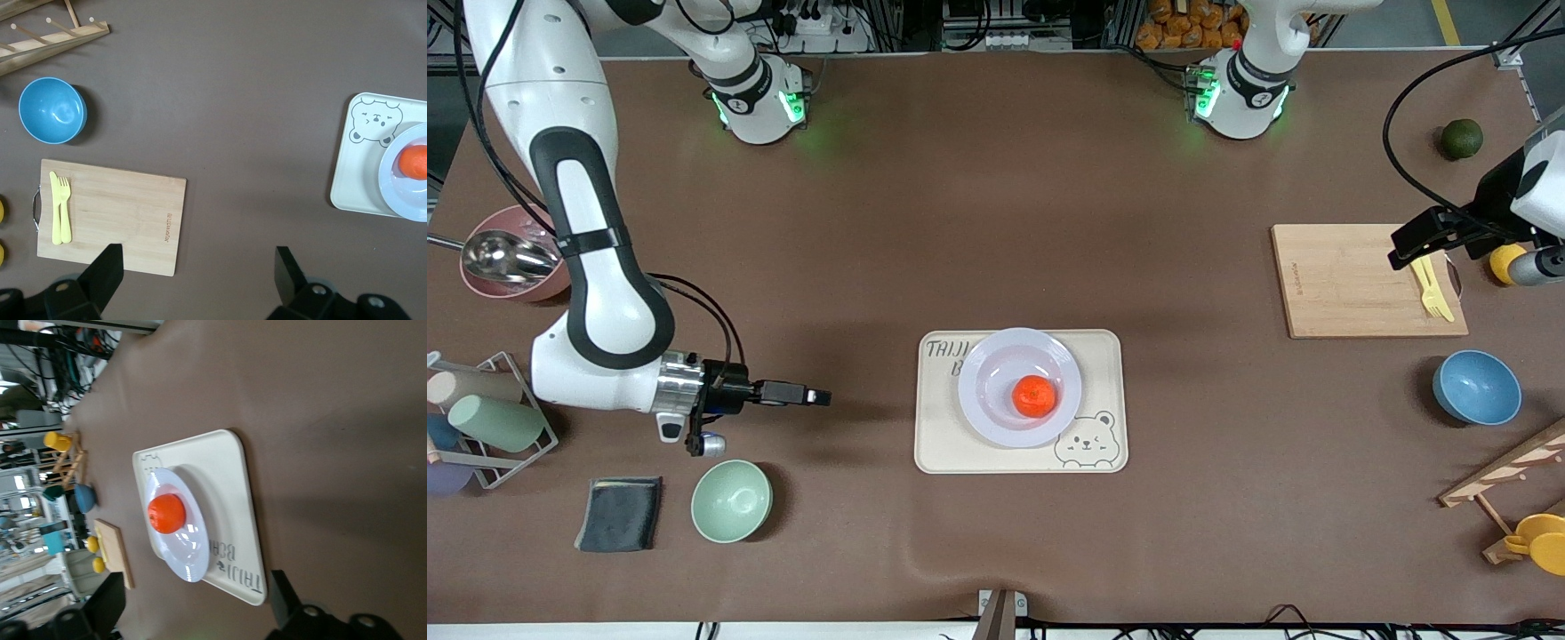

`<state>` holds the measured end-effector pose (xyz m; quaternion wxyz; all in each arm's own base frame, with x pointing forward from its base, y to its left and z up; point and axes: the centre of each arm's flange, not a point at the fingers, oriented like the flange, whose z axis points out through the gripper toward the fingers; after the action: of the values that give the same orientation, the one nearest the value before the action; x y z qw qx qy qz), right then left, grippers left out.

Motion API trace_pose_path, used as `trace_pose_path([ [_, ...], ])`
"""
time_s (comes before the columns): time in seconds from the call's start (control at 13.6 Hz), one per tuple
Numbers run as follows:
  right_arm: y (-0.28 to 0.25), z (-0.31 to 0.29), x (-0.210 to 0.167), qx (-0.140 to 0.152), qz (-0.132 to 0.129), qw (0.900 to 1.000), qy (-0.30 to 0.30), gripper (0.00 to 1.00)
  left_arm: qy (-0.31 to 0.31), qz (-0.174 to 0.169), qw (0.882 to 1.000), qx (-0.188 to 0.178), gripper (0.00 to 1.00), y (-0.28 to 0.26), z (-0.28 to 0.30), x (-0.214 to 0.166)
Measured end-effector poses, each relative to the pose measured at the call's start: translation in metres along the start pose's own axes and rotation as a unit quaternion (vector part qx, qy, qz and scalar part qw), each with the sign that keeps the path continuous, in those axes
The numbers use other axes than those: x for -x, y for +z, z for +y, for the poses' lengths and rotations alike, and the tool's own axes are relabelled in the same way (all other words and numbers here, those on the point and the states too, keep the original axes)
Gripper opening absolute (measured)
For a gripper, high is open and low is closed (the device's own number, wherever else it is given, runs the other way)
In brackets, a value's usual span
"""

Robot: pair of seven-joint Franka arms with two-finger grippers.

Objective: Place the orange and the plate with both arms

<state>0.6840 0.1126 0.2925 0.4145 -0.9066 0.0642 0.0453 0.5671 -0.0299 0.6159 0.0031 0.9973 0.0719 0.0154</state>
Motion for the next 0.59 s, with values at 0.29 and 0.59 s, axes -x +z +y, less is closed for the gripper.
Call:
trace_pose_path([
  [0.29,-0.077,-0.032,-0.014,0.096,-0.027,0.995,-0.011,1.0,0.0,0.0,1.0,0.0,1.0,0.0,0.0,0.0],
  [0.59,-0.133,-0.02,-0.016,0.173,-0.032,0.984,-0.026,1.0,0.0,0.0,1.0,0.0,1.0,0.0,0.0,0.0],
])
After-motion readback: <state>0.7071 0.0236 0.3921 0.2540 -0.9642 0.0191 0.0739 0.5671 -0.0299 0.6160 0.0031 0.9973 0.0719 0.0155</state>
